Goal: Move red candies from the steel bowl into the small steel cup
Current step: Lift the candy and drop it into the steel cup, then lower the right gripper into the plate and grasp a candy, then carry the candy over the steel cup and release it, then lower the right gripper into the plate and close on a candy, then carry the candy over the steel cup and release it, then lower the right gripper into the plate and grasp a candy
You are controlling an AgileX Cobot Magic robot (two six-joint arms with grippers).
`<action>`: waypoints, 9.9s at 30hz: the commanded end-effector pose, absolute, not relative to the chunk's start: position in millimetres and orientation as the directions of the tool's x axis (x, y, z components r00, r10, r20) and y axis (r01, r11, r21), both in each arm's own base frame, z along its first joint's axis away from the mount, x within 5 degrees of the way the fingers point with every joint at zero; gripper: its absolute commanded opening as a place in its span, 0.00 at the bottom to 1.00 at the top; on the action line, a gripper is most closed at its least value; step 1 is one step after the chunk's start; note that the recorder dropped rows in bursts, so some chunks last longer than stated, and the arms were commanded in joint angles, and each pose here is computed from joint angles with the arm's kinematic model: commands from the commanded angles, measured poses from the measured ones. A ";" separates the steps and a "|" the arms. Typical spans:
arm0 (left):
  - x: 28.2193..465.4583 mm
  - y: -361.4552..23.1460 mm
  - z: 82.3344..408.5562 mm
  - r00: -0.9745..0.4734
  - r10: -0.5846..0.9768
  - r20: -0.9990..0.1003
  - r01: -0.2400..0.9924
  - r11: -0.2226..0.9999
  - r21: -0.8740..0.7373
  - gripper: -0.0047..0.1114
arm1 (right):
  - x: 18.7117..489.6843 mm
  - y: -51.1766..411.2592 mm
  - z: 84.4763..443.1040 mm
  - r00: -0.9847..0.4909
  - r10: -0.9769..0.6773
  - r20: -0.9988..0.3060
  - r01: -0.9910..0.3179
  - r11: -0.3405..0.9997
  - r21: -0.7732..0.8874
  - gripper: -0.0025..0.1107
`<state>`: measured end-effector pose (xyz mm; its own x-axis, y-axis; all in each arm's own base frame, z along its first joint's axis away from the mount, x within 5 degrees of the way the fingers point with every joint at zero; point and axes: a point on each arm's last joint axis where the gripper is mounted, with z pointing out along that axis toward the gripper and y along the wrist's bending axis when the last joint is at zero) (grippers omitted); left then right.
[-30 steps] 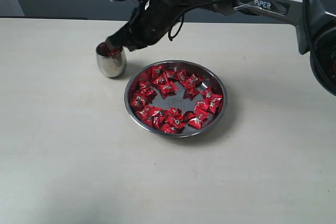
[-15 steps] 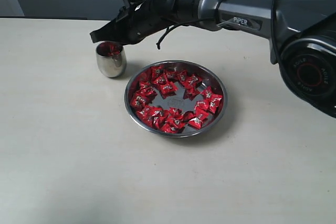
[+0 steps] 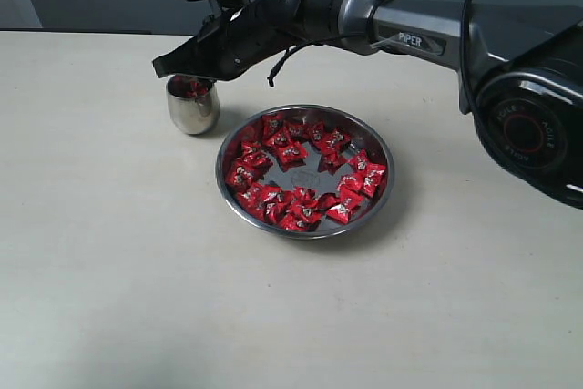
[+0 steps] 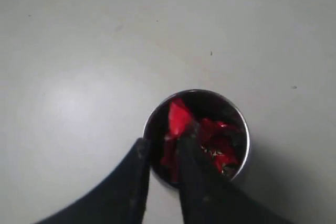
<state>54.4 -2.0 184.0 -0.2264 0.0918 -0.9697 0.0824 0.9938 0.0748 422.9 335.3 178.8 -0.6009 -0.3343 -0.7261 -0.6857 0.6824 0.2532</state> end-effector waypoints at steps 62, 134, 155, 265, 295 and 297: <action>54.3 -2.3 185.4 -0.212 0.085 -0.973 0.085 0.994 0.068 0.04 | 406.1 281.2 121.4 -0.753 -0.643 -0.141 -0.640 0.765 -0.072 0.11; 54.3 -2.3 185.4 -0.212 0.085 -0.973 0.085 0.994 0.068 0.04 | 414.4 287.9 138.8 -0.701 -0.653 -0.287 -0.661 0.746 -0.085 0.27; 54.3 -2.3 185.4 -0.212 0.085 -0.973 0.085 0.994 0.068 0.04 | 414.3 287.9 117.9 -0.710 -0.660 -0.244 -0.663 0.744 -0.080 0.03; 54.3 -2.3 185.4 -0.212 0.085 -0.973 0.085 0.994 0.068 0.04 | 362.9 270.9 151.7 -0.666 -0.746 -0.007 -0.741 0.661 0.118 0.26; 54.3 -2.3 185.4 -0.212 0.085 -0.973 0.085 0.994 0.068 0.04 | 363.8 271.0 133.1 -0.664 -0.747 0.033 -0.739 0.663 0.122 0.21; 54.3 -2.3 185.4 -0.212 0.085 -0.973 0.085 0.994 0.068 0.04 | 363.8 271.0 133.1 -0.664 -0.747 0.033 -0.739 0.663 0.122 0.10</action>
<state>54.4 -2.0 184.0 -0.2264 0.0918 -0.9697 0.0824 0.9938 0.0748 363.3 273.2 133.0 -0.6641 -0.7471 0.0283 -0.7392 0.6618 0.1250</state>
